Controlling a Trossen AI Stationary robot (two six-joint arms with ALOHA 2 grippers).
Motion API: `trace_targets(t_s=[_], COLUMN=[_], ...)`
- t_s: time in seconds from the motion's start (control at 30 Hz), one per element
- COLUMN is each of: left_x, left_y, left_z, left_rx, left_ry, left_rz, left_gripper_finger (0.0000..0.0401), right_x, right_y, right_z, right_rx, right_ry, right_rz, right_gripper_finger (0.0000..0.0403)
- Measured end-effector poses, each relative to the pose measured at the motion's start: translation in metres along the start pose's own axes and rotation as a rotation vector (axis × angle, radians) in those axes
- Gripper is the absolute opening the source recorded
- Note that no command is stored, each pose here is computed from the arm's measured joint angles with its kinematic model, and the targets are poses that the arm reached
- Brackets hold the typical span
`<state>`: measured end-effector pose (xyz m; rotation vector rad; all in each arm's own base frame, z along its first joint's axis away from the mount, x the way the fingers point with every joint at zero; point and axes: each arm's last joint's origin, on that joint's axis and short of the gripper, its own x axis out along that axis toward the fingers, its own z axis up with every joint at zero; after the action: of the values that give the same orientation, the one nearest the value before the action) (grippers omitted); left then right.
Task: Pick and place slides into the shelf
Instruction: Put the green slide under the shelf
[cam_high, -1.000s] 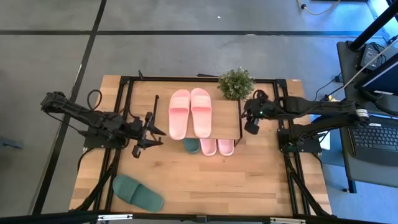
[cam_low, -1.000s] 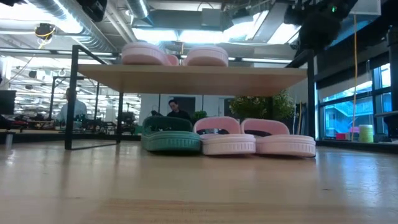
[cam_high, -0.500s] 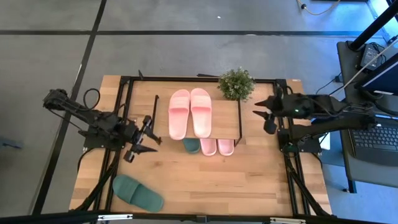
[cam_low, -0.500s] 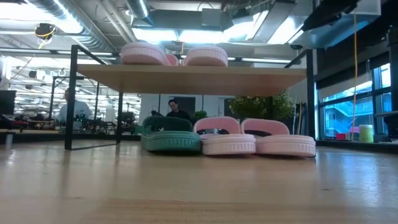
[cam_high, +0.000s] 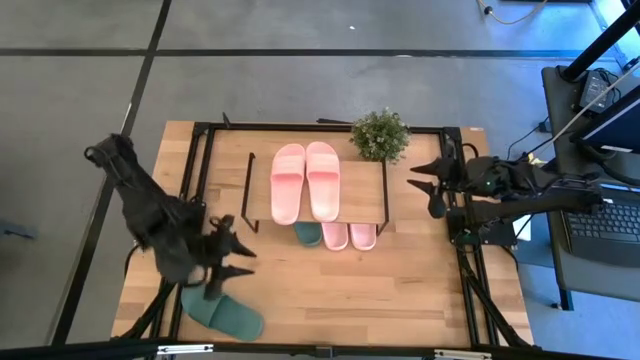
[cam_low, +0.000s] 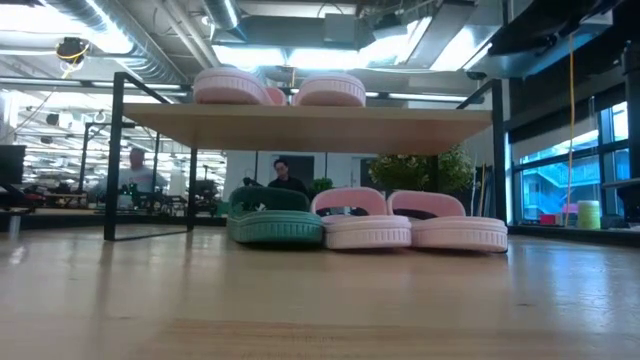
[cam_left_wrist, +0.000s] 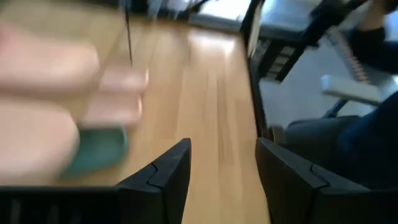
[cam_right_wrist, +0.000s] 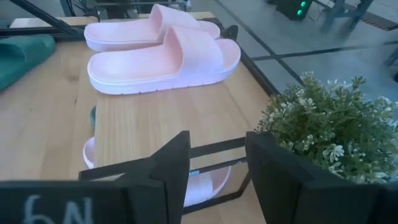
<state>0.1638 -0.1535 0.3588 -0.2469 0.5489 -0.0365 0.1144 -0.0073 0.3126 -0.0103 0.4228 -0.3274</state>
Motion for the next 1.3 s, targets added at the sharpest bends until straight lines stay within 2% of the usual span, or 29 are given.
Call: trace_targets(t_s=[0.43,0.6,0.77,0.87,1.0,1.1,1.3], left_x=[0.04,0.066,0.09,0.111,0.137,0.15,0.16], left_y=[-0.075,-0.094,-0.11,-0.114,-0.112,-0.11,-0.11], left_z=[-0.026,-0.047,-0.062,-0.068,-0.086,-0.098,-0.108], left_rx=[-0.418,-0.67,-0.82,-0.879,-0.924,-0.906,-0.876], left_ry=[0.373,0.598,0.748,0.789,0.993,1.094,1.075], left_rz=[0.358,0.585,0.782,0.847,1.002,1.074,1.097], left_gripper_finger=[0.0171,0.0171,0.0171,0.0171,0.0171,0.0171,0.0171], right_x=[0.013,0.02,0.028,0.033,0.042,0.05,0.063], right_y=[0.005,0.007,0.01,0.012,0.015,0.018,0.022], right_z=[0.003,0.002,0.001,0.0,-0.001,-0.001,-0.001], right_rx=[-0.014,-0.047,-0.077,-0.086,-0.097,-0.103,-0.117], right_ry=[0.021,0.051,0.085,0.109,0.141,0.155,0.178], right_rz=[-0.002,-0.003,-0.004,-0.005,-0.007,-0.007,-0.008], right_gripper_finger=[0.0157,0.0157,0.0157,0.0157,0.0157,0.0157,0.0157])
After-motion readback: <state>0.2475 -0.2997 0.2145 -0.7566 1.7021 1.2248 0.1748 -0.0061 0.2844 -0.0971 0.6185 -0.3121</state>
